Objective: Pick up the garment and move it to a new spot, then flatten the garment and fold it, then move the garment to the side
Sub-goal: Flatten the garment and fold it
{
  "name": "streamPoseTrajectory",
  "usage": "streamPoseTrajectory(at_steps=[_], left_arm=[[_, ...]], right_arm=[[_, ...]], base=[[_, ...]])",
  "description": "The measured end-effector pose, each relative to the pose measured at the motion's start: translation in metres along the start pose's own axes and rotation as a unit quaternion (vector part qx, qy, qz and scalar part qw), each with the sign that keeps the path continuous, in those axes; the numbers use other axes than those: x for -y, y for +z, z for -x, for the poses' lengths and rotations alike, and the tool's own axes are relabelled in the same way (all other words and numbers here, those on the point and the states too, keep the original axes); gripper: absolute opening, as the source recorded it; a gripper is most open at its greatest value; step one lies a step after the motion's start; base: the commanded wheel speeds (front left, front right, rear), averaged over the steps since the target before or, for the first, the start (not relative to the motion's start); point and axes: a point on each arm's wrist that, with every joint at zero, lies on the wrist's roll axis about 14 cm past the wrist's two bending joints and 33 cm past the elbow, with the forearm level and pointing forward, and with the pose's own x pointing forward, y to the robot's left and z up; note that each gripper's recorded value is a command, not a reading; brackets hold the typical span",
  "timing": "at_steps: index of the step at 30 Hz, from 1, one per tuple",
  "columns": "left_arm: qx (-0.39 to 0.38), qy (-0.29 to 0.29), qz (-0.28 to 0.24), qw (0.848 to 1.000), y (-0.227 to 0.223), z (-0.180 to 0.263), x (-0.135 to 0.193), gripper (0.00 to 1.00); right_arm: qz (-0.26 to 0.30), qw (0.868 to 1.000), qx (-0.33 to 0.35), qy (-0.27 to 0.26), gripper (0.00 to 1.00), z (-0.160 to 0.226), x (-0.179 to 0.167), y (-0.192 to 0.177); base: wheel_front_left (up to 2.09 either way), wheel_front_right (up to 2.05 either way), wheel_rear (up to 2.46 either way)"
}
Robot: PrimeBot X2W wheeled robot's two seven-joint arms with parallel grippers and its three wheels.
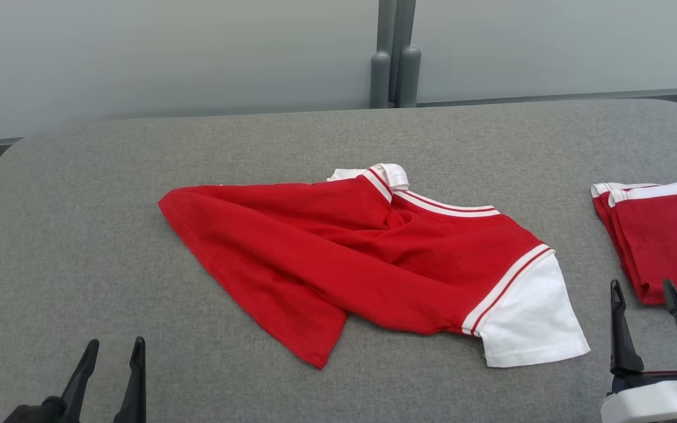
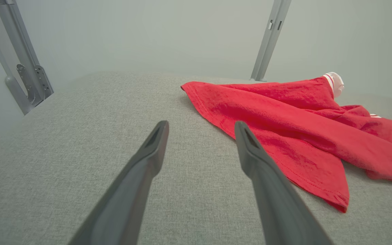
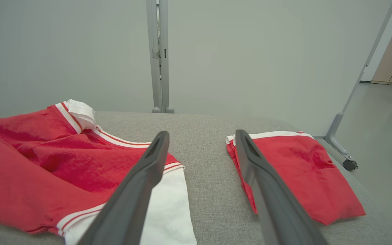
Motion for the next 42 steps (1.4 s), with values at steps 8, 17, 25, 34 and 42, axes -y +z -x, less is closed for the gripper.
streamPoseTrajectory(at_steps=[8, 17, 25, 34, 42], left_arm=[[-0.009, 0.020, 0.003, 1.000, -0.010, 0.011, -0.008, 1.00], [-0.005, 0.009, 0.013, 1.000, -0.008, 0.009, 0.000, 1.00], [0.003, 0.007, 0.019, 1.000, -0.004, 0.004, 0.002, 1.00], [0.000, -0.006, 0.022, 1.000, -0.006, 0.002, 0.012, 1.00], [-0.086, -0.068, 0.022, 0.994, -0.033, -0.010, 0.049, 1.00]], right_arm=[[0.007, 1.000, -0.013, 0.000, 1.00, 0.008, 0.001, -0.007], [0.009, 1.000, -0.021, 0.003, 1.00, 0.009, 0.000, -0.012], [0.008, 1.000, -0.017, 0.003, 1.00, 0.006, -0.001, -0.010], [0.005, 1.000, -0.017, 0.004, 1.00, 0.008, -0.002, -0.010], [0.024, 0.993, -0.096, 0.063, 1.00, 0.003, -0.024, -0.045]], base=[[0.00, 0.00, 0.00], [0.00, 0.00, 0.00], [0.00, 0.00, 0.00], [0.00, 0.00, 0.00], [0.00, 0.00, 0.00]])
